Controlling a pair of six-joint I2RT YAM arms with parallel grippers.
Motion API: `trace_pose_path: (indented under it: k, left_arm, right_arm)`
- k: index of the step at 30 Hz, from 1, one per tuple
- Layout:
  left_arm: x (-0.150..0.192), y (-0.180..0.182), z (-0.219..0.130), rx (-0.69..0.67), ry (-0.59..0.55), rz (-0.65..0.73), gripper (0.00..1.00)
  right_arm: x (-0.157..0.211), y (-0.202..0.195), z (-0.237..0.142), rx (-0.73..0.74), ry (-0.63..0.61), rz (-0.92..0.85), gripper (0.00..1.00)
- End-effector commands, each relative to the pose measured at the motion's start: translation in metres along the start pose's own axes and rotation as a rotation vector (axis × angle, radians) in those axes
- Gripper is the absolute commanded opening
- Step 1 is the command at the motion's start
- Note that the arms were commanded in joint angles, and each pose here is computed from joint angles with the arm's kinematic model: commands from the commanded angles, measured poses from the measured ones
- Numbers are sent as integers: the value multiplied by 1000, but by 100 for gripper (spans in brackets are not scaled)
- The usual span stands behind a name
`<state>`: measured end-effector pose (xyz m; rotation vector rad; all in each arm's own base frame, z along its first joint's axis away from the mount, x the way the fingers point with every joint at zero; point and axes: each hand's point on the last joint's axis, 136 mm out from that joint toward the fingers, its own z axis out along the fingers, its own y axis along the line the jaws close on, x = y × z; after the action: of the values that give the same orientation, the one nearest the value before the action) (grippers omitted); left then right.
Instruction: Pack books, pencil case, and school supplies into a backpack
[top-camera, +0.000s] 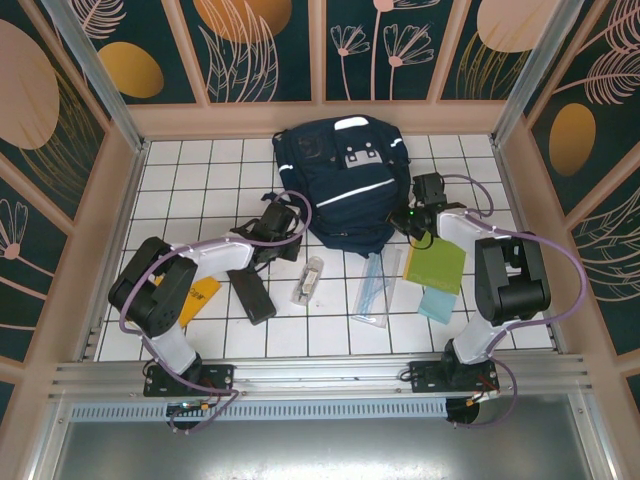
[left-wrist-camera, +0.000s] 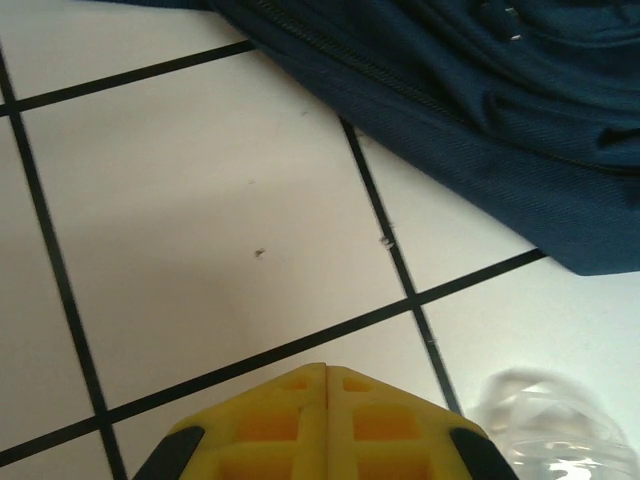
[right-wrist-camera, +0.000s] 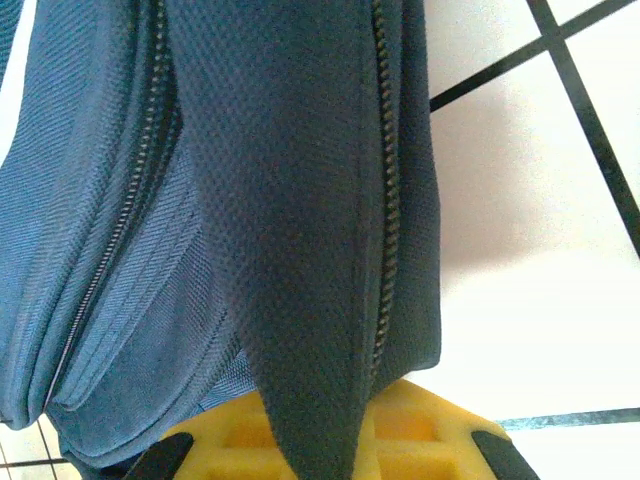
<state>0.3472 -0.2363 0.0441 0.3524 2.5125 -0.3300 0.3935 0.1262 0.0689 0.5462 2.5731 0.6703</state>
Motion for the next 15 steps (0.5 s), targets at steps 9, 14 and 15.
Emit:
trace_pose_path:
  k: [9,14,15]
  left_arm:
    - [-50,-68,-20,353,-73,-285,45]
    - [-57,-78,-18,442,-101,-415,52]
    - [-56,-80,-14,448,-88,-427,52]
  right_arm:
    - [-19,34,-3,-86,-40,-95,0]
    - [-8,46,1,-109,-15,-112,0]
    - [-7,47,2,-113,-10,-110,0]
